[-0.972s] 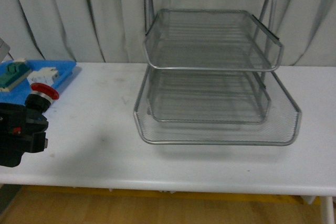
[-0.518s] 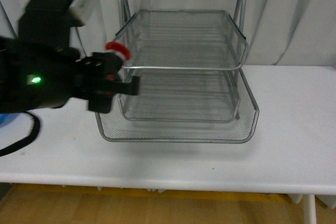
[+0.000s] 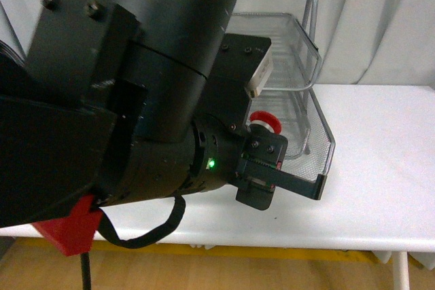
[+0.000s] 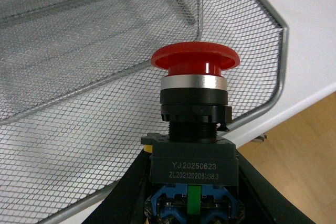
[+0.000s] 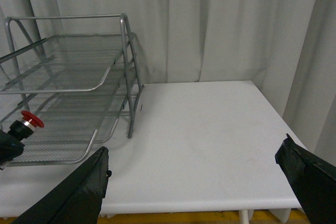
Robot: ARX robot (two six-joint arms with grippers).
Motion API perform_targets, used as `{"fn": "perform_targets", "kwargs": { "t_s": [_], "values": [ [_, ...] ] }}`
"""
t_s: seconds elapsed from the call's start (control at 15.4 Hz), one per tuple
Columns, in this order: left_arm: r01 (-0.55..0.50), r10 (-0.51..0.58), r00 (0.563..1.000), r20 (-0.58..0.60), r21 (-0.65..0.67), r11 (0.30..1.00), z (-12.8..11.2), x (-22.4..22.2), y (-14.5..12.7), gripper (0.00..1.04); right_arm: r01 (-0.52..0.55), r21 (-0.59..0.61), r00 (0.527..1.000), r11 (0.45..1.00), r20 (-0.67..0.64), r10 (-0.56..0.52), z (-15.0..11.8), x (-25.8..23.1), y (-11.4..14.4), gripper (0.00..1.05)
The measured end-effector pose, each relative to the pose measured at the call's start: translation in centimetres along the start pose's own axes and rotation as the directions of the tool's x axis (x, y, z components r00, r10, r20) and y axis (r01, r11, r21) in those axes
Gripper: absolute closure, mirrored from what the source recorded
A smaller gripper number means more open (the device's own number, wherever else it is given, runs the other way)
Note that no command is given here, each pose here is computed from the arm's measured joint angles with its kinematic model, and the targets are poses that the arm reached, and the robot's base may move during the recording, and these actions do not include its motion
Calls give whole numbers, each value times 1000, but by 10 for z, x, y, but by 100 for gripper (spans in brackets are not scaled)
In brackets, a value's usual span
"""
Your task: Place button on rack with both arms
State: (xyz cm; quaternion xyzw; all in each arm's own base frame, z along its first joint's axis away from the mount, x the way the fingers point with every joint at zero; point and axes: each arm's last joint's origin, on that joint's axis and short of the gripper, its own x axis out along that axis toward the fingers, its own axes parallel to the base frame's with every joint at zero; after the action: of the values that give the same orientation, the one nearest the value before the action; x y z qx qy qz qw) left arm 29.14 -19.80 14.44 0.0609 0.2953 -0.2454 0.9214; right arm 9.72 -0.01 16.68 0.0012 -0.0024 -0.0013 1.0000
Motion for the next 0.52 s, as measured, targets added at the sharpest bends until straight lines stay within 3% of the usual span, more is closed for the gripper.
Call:
{"fn": "perform_targets", "kwargs": {
  "t_s": [0.26,0.52],
  "values": [
    [-36,35,999,-34,-11,999,29,43,3,69,0,0,1000,1000,0,0,0,0,0,6],
    [-59,56,991,-124,-19,998,34,76,10,69,0,0,1000,1000,0,0,0,0,0,6]
  ]
}}
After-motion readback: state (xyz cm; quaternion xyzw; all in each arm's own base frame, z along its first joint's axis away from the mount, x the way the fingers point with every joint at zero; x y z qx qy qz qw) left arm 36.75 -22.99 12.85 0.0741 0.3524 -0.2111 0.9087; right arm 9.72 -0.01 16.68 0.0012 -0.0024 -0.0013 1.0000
